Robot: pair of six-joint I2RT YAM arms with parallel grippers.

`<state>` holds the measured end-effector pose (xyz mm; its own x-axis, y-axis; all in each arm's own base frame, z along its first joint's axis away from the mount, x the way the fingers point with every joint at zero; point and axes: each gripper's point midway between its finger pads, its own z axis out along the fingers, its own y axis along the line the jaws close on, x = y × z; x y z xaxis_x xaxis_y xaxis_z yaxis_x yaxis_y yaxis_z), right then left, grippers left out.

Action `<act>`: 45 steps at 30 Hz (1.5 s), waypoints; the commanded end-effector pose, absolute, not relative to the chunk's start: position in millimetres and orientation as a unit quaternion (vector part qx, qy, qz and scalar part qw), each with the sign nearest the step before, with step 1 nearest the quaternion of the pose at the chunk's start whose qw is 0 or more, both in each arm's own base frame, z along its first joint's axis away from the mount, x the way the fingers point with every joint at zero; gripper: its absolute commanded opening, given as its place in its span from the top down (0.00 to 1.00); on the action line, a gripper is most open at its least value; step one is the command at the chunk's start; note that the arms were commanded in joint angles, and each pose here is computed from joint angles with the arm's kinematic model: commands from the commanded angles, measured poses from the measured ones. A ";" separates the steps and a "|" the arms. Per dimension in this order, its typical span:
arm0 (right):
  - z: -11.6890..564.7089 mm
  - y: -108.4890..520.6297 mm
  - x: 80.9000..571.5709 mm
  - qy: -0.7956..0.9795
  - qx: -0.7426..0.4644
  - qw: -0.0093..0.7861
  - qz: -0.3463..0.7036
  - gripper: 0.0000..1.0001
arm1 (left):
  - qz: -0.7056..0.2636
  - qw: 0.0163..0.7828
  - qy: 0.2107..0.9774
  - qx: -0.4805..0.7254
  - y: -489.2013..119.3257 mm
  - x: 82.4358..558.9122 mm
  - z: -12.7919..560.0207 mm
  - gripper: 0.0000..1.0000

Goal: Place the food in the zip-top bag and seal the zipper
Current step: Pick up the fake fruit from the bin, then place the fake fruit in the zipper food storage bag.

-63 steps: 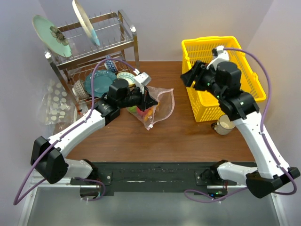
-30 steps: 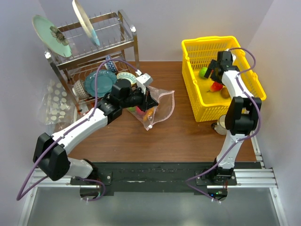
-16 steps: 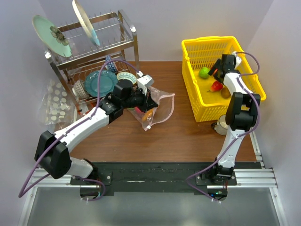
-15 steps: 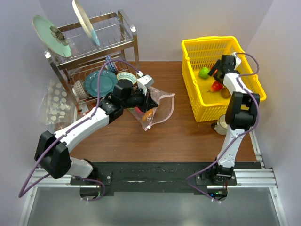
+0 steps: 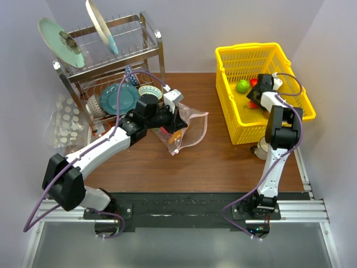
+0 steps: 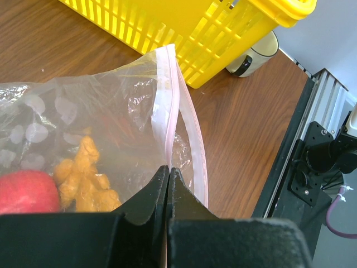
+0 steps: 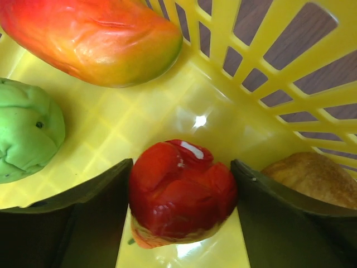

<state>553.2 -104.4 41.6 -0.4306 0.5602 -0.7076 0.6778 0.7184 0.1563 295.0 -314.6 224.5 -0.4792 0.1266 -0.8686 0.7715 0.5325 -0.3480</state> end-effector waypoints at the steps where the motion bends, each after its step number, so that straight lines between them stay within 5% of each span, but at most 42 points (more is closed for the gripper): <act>1: 67.1 -121.1 559.2 0.809 0.391 0.430 -0.087 0.36 | -0.383 0.448 0.750 0.300 -315.4 305.7 244.8 1.00; 7: 94.9 -109.2 552.8 0.809 0.372 0.451 -0.053 0.47 | -0.381 0.452 0.749 0.300 -313.7 304.5 248.1 1.00; 30: 323.2 -22.1 455.4 0.723 0.267 0.609 0.187 0.45 | -0.400 0.466 0.731 0.296 -311.6 293.9 272.4 1.00; 45: 344.3 147.6 326.2 0.738 0.077 0.524 0.418 0.49 | -0.407 0.472 0.725 0.293 -310.2 289.8 281.0 1.00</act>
